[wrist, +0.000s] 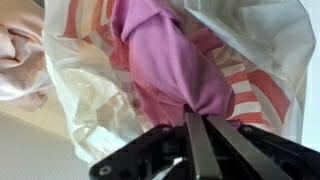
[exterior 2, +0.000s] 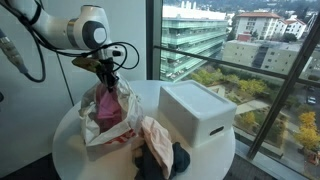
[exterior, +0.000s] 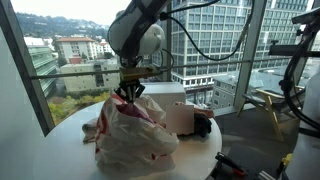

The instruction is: Take the t-shirts out of the plastic bag.

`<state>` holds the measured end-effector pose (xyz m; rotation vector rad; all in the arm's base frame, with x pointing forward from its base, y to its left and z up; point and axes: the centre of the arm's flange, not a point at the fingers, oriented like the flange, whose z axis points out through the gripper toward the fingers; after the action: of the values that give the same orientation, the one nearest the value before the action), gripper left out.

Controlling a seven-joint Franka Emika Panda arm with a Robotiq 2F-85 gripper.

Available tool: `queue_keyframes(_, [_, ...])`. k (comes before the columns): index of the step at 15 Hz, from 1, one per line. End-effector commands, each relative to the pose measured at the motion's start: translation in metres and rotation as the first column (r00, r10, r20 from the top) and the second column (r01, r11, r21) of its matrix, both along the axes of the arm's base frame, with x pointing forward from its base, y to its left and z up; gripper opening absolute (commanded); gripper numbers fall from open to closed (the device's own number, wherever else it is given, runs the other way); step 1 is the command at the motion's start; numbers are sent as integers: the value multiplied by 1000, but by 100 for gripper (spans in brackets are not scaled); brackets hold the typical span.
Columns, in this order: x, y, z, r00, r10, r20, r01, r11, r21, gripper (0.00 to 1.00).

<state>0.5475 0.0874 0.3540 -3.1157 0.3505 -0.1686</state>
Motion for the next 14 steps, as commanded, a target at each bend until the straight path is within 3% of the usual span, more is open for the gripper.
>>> queue_keyframes(1, [-15, -5, 23, 999, -15, 28, 15, 1000, 5, 1])
queue_keyframes(6, [-44, -16, 65, 994, -28, 110, 32, 999, -34, 1])
queue_keyframes(11, [-81, -29, 121, 992, -46, 114, 50, 998, -36, 1])
queue_keyframes(14, [-105, -42, 157, 979, -86, 184, 93, 995, -32, 1])
